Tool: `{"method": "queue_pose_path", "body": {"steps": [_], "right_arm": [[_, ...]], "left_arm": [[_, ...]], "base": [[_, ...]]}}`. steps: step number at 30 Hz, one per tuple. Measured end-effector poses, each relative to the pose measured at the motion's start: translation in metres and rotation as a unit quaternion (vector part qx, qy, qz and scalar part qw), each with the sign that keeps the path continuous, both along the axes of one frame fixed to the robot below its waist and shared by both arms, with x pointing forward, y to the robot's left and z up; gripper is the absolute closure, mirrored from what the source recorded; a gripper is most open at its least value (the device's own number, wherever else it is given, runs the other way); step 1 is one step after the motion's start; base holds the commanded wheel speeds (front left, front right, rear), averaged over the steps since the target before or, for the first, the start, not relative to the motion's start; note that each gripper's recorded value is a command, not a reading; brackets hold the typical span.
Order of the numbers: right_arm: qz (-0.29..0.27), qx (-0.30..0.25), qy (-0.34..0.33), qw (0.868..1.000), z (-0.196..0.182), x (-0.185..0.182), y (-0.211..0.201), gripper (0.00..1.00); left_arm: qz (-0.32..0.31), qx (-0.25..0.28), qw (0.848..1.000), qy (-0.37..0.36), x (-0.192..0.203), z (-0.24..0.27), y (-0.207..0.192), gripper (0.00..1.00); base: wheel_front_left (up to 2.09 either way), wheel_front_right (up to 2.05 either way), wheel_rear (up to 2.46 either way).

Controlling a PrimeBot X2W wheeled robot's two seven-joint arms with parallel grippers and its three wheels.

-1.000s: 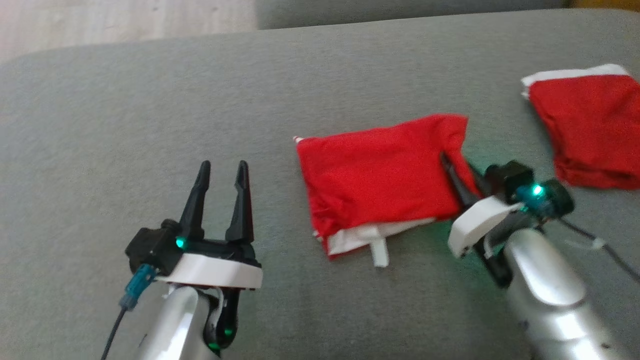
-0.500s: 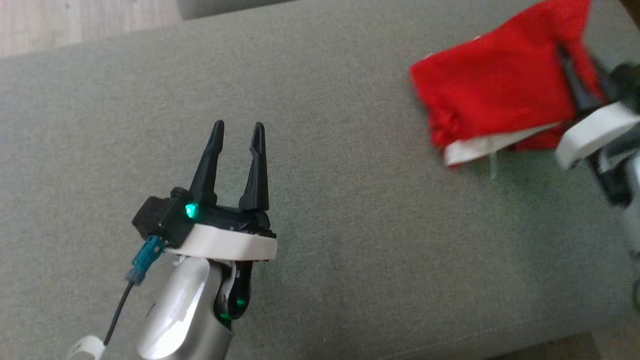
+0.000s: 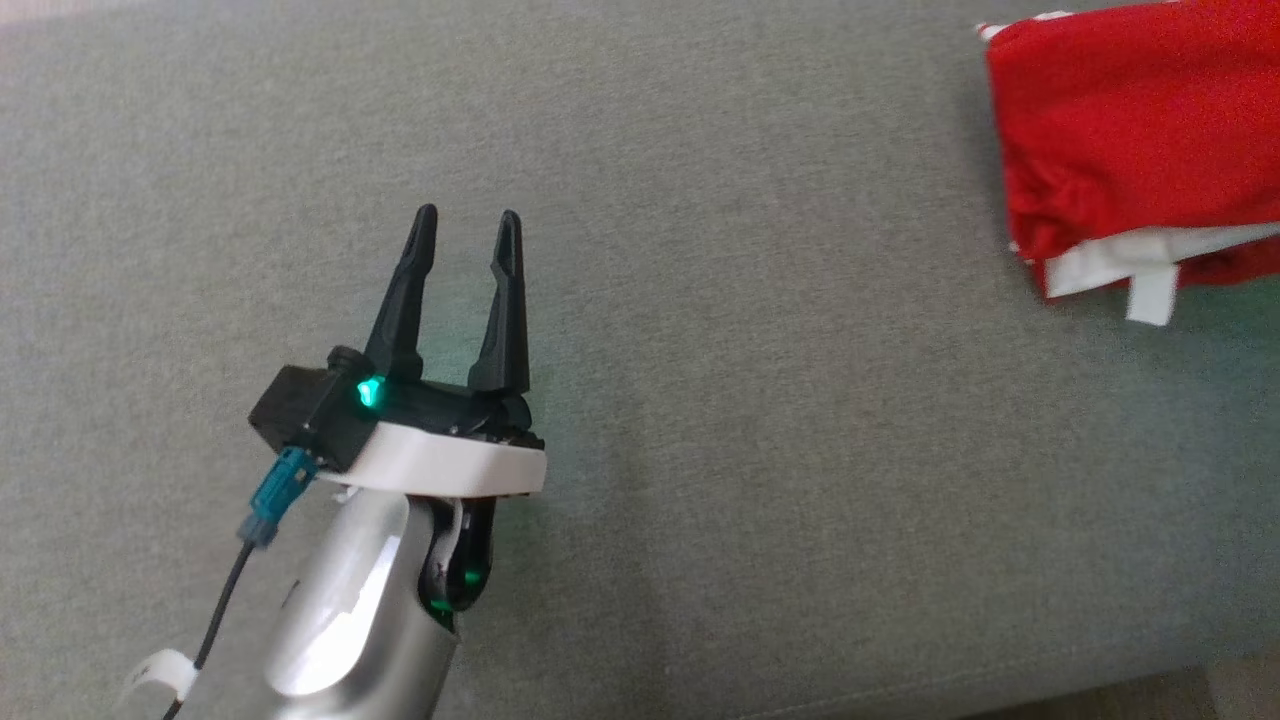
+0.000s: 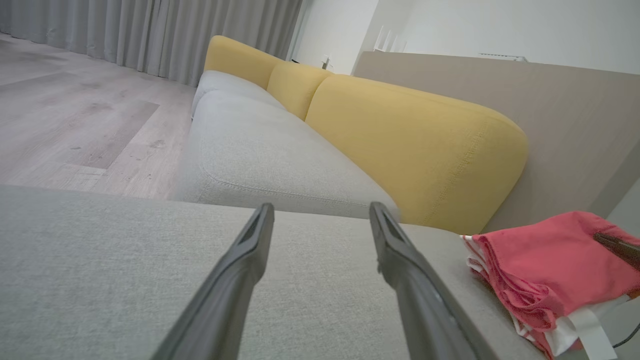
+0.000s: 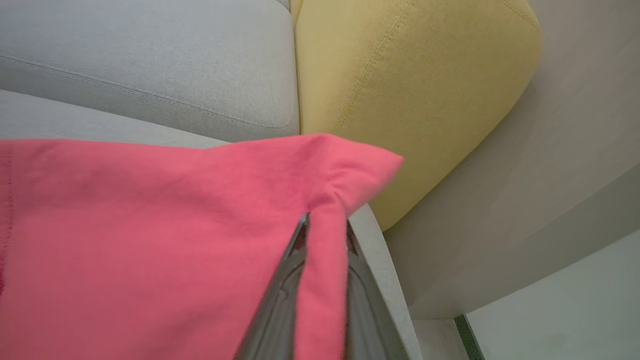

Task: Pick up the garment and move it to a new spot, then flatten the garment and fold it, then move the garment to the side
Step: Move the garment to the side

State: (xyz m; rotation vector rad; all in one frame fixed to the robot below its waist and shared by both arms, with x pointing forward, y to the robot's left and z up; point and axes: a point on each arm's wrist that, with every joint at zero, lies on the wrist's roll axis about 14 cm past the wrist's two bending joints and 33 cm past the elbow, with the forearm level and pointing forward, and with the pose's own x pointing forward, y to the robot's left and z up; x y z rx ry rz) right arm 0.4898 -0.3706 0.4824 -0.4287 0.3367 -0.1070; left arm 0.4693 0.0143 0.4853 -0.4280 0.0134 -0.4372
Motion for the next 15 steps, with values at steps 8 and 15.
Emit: {"method": "queue_pose_path", "body": {"steps": [8, 15], "right_arm": [[-0.030, 0.002, 0.012, 0.999, -0.016, 0.009, -0.017, 0.00], [-0.025, 0.007, -0.027, 0.999, 0.003, 0.014, -0.010, 0.00]], "left_arm": [[0.025, 0.008, 1.000, 0.007, 0.008, -0.009, 0.020, 0.00], [0.044, 0.009, 0.999, -0.005, 0.010, 0.002, 0.033, 0.00]], "base": [[0.00, 0.00, 0.00], [0.00, 0.00, 0.00]]}}
